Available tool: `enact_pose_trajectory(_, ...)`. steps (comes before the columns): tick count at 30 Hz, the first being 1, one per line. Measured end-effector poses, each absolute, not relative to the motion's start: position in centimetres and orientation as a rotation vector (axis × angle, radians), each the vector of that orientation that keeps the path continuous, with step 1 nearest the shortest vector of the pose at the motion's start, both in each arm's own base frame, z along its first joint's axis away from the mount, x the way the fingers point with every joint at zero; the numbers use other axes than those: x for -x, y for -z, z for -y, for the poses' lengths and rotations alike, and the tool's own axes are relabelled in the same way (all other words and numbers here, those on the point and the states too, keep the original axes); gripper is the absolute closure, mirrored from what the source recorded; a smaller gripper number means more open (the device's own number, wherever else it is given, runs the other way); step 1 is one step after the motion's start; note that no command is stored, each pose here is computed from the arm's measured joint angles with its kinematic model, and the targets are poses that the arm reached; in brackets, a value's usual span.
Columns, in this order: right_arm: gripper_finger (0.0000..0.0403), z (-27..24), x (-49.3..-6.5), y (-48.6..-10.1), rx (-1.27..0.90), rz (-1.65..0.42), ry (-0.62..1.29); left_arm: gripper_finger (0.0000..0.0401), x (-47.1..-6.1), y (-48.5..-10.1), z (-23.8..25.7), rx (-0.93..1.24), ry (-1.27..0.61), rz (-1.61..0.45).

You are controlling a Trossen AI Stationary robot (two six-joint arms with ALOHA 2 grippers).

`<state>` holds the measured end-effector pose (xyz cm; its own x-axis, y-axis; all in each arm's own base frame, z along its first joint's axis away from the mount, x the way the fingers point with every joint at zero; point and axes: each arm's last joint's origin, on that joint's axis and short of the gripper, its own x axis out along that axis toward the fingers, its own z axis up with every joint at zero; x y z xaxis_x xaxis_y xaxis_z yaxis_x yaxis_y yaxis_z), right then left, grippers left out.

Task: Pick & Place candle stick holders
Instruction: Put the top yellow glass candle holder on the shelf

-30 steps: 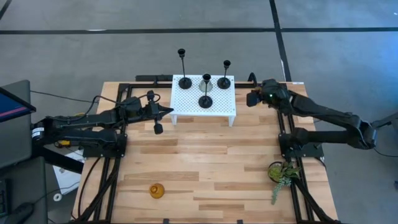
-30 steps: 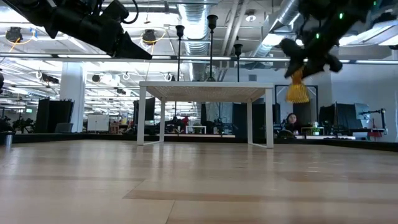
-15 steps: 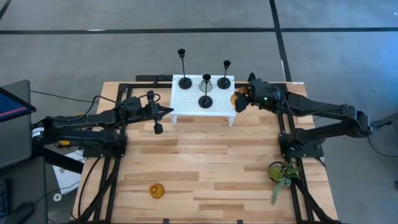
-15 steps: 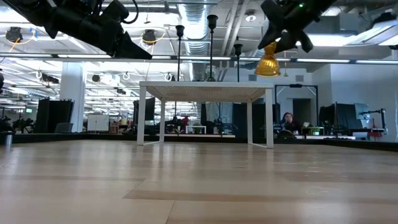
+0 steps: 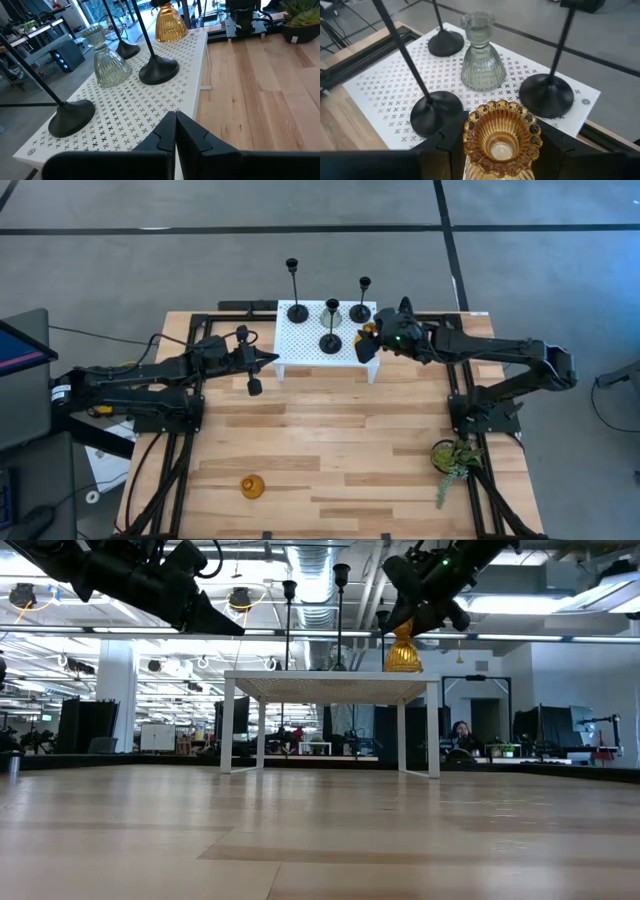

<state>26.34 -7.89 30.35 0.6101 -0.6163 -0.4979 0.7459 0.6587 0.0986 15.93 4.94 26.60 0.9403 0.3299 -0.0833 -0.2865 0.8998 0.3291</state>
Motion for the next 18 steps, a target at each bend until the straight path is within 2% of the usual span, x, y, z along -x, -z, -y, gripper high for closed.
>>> enact_pose_trajectory(9, 0.0251, 8.4, -28.2, -30.1, -0.319, -0.447, 0.731, 0.0393, -15.9, -26.6, -4.9, -0.319, -0.320, -0.140)
enact_pose_trajectory(18, 0.0252, 9.4, -28.1, -29.6, -0.326, -0.470, 0.763, 0.0393, -15.9, -26.6, -4.9, -0.319, -0.320, -0.141)
